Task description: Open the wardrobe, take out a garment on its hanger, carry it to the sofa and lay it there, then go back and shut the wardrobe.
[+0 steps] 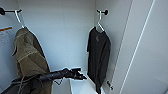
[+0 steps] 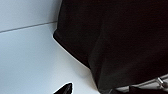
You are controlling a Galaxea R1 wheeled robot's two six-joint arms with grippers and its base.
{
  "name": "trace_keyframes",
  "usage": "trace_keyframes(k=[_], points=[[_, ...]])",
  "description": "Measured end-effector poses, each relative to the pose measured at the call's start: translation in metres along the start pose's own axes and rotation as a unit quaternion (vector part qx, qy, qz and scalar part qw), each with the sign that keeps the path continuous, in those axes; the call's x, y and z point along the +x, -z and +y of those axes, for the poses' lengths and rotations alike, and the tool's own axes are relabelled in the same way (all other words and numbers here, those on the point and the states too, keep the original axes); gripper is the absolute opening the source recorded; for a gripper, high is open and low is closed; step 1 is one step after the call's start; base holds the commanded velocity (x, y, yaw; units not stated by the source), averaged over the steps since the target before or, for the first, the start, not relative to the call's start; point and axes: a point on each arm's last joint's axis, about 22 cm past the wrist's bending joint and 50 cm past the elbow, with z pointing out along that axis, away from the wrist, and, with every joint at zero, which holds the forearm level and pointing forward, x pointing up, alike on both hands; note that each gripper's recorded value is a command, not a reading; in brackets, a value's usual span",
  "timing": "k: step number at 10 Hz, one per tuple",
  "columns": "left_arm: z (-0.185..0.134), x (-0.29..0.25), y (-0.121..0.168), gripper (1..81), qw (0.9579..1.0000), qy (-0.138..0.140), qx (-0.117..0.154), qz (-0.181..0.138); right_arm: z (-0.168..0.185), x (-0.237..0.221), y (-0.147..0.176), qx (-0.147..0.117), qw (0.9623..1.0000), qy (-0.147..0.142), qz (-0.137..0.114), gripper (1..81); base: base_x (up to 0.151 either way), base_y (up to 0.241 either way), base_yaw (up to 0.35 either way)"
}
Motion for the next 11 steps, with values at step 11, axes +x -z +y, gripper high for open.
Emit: trace_keyframes(k=[11], points=[[0.197, 0.244, 0.140, 81.1, 0.9677, 0.087, -0.165, 0.170, -0.020, -0.002, -0.003, 0.017, 0.9996, -0.018, 0.013, 81.1, 0.000, 0.000, 0.000]])
